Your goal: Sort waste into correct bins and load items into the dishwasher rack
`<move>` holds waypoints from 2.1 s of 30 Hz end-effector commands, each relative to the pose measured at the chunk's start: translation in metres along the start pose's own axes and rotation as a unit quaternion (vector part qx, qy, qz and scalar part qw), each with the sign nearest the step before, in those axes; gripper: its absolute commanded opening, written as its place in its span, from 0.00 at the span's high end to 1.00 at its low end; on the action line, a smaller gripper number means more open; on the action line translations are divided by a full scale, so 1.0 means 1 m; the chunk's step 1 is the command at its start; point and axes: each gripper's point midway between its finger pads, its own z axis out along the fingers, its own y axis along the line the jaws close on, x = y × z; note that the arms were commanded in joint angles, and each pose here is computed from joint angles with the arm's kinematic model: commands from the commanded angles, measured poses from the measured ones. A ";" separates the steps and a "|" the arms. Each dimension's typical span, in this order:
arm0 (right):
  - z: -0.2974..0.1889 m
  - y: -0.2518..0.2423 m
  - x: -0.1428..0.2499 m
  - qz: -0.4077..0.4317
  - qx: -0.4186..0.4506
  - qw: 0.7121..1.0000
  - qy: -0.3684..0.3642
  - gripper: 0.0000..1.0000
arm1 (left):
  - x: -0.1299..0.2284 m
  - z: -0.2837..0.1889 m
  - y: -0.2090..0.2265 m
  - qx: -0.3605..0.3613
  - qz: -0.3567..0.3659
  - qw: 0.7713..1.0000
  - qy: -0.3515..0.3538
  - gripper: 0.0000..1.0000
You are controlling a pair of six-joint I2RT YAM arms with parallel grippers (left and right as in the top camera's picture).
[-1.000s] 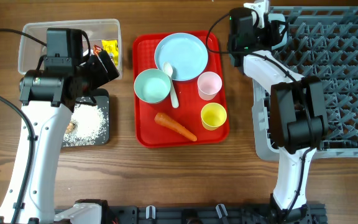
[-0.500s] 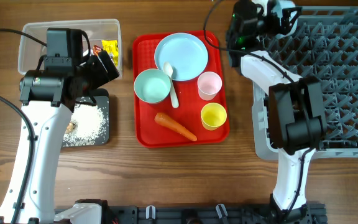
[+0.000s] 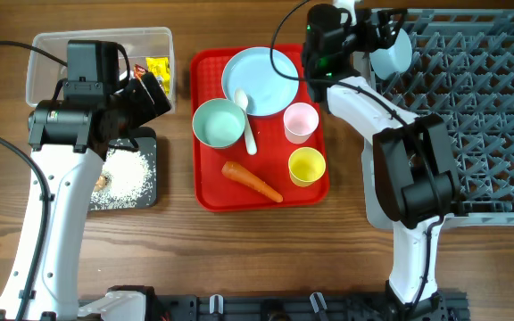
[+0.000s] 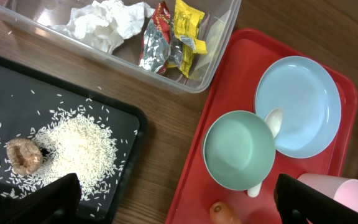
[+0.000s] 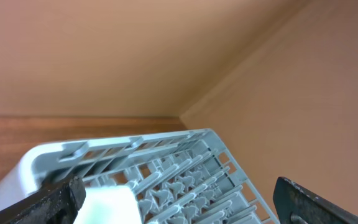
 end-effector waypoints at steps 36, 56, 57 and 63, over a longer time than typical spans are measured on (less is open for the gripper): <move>-0.294 0.068 0.058 0.045 -0.703 0.658 0.265 0.30 | -0.001 0.002 0.002 -0.003 -0.005 1.000 -0.001 0.00; -0.094 -0.261 0.072 0.290 -0.441 0.830 0.182 0.10 | 0.110 0.037 -0.109 0.094 0.094 0.976 0.171 0.34; -0.094 -0.258 0.075 0.286 -0.442 0.829 0.189 0.10 | 0.126 0.045 -0.114 0.071 0.081 0.976 0.188 0.38; -0.091 -0.249 0.082 0.267 -0.448 0.828 0.205 0.10 | 0.217 0.080 -0.120 -0.061 0.007 0.960 0.272 0.50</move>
